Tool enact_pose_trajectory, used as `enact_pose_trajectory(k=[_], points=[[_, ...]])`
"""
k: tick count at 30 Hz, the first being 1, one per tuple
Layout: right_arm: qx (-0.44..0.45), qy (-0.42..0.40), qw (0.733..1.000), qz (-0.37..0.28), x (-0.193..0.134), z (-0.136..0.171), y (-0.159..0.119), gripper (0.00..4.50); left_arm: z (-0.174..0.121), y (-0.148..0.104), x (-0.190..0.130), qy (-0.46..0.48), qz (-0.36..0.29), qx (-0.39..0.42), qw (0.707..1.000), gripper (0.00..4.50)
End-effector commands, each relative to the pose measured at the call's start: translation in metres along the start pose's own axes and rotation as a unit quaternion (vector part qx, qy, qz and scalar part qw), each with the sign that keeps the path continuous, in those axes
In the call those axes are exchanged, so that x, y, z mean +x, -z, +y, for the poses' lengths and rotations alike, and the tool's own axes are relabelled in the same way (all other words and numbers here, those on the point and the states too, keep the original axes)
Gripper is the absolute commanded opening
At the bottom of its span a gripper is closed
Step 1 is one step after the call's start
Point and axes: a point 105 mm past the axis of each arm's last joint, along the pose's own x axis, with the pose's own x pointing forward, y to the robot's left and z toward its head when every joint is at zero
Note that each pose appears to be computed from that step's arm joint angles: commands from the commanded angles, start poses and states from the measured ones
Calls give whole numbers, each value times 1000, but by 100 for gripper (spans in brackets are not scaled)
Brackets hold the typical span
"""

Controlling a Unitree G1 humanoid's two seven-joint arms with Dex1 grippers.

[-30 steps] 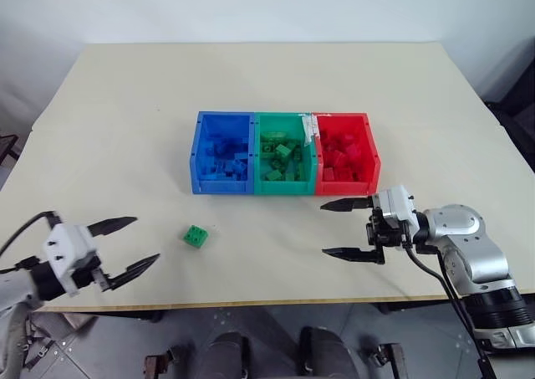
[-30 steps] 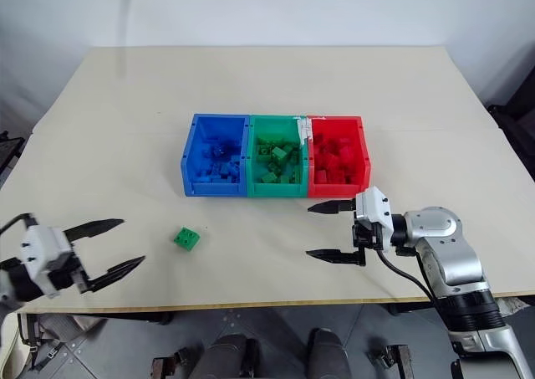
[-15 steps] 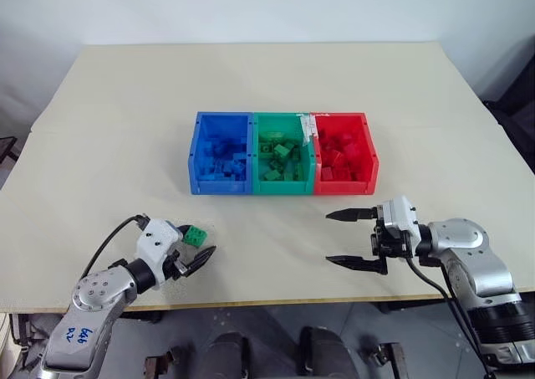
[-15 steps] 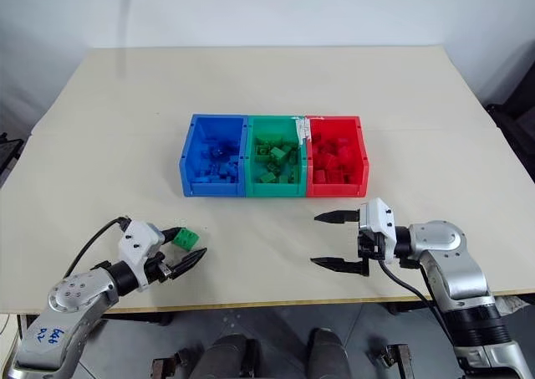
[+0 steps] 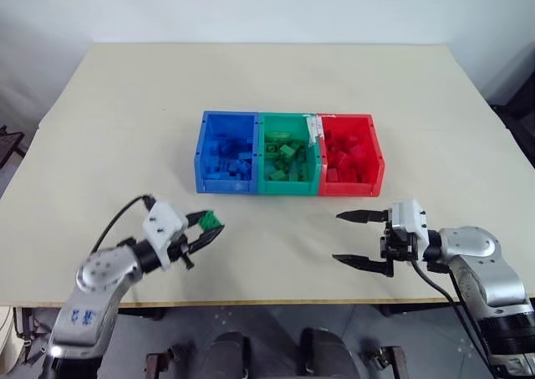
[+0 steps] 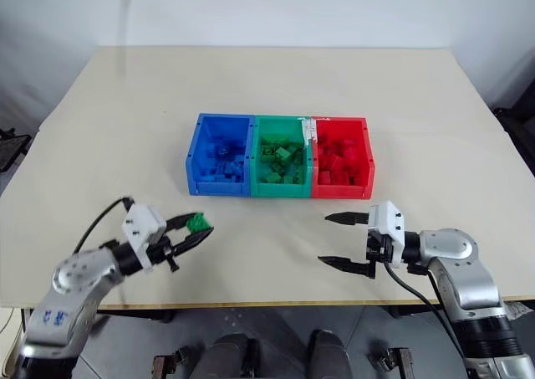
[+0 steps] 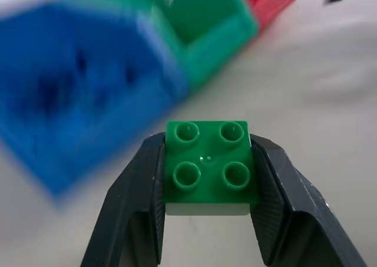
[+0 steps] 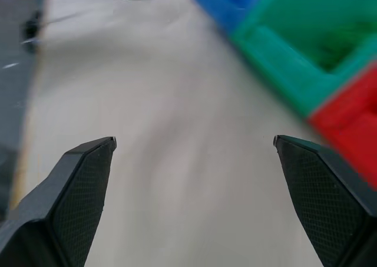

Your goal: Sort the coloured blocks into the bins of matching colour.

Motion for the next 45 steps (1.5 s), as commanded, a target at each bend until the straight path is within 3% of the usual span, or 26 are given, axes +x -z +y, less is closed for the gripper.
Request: enact_pose_trajectory(k=[1,3,8,13,18,23,33,37,41,45], points=[[9,87,995,-49,-13,-10,-14,450,-3,-19,30,72,-17,16,997,150],[4,152,986,-64,-26,-13,-14,450,8,-33,64,87,-34,34,995,150],[-19,229,970,-79,-43,-6,-19,450,28,-50,127,79,-50,53,994,150],[-37,270,958,-91,-50,1,-29,450,40,-56,154,63,-50,59,995,150],[-47,277,955,-96,-48,6,-34,450,40,-57,150,75,-62,65,993,306],[-47,242,965,-91,-37,8,-34,450,41,-60,120,77,-90,65,991,449],[-53,85,995,-22,-20,3,-13,450,46,-19,-9,44,-35,86,995,449],[-55,20,998,7,-17,-1,-7,450,50,18,-69,-7,42,44,998,449],[-67,9,998,7,-19,-7,-7,450,44,38,-87,-22,88,24,996,449],[-69,6,998,4,-22,-8,-9,450,38,35,-78,-25,65,29,997,449]])
